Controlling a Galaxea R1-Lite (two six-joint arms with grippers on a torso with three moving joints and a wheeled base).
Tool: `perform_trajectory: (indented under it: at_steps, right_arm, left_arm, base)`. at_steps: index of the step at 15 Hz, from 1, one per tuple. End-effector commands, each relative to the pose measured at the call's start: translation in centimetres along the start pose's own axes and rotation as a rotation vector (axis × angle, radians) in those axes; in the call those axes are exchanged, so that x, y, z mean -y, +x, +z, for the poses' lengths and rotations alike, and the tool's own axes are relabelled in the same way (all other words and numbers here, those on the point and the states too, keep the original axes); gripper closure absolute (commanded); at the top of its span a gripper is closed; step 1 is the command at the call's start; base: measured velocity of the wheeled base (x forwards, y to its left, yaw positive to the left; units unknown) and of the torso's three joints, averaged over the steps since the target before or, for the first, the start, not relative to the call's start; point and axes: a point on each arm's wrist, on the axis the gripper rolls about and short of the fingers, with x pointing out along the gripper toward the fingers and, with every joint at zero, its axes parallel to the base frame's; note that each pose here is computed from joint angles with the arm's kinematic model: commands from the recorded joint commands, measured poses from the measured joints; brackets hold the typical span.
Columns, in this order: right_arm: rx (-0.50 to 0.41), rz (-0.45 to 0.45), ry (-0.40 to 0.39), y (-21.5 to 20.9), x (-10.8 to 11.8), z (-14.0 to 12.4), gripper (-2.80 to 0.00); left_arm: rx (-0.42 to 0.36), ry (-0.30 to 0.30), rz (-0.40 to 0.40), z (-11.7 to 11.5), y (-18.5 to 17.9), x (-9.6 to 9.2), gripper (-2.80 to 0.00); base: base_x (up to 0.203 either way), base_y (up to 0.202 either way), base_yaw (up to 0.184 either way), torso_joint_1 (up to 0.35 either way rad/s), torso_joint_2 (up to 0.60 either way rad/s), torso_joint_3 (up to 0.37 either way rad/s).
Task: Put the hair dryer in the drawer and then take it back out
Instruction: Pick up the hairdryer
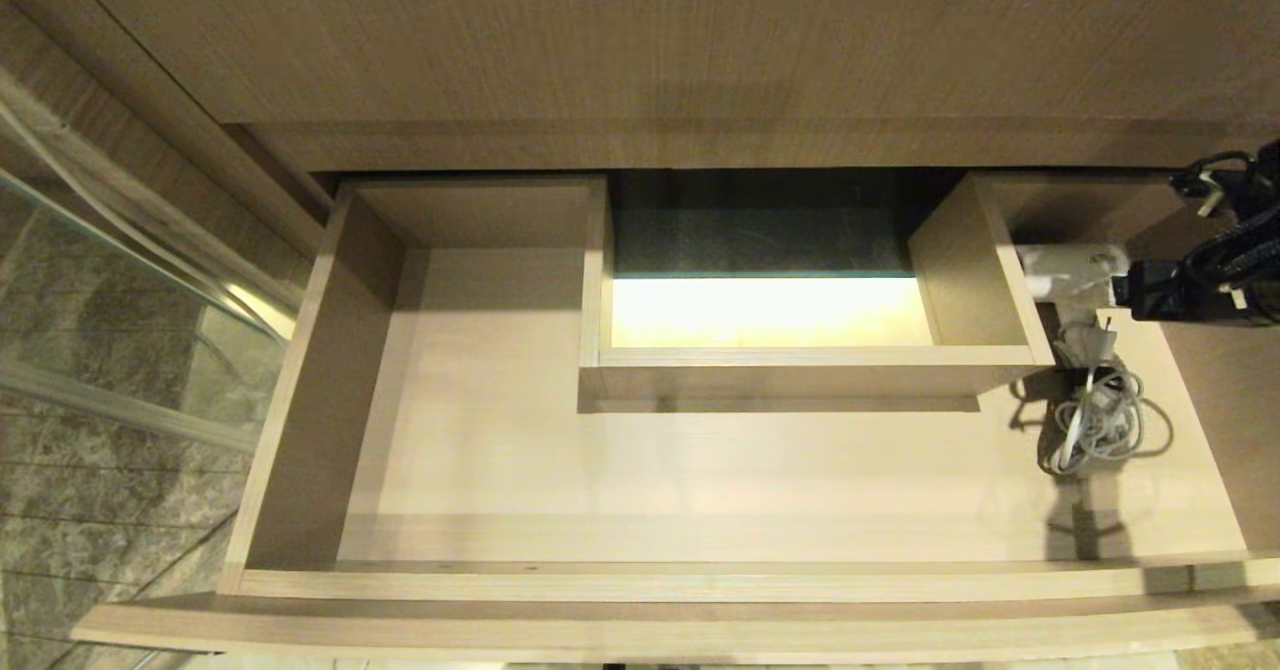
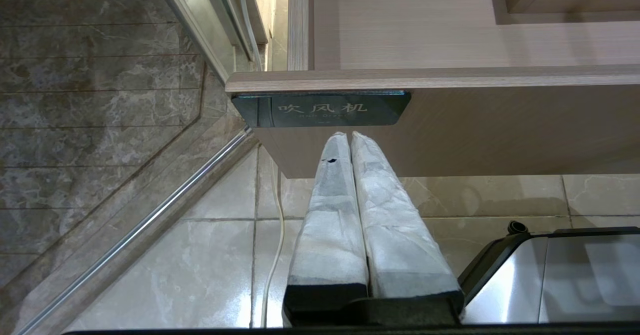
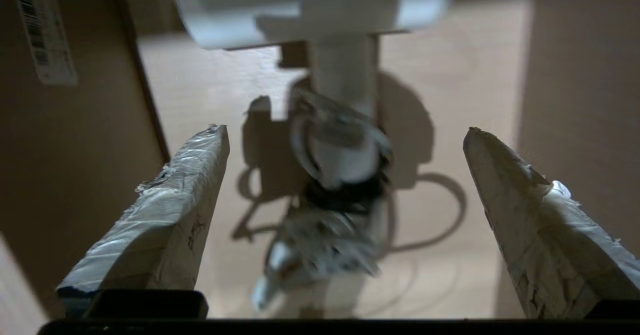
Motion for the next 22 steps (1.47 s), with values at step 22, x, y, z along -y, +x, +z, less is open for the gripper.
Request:
perform_trajectory:
  at_steps: [22]
  right_arm:
    - [0.007, 0.019, -0.007, 10.7, -0.1, 0.0, -2.8]
  left_arm:
    - [0.001, 0.001, 0.0, 0.0, 0.0, 0.0, 0.0]
  base:
    - [0.0, 0.0, 0.0, 0.0, 0.0, 0.0]
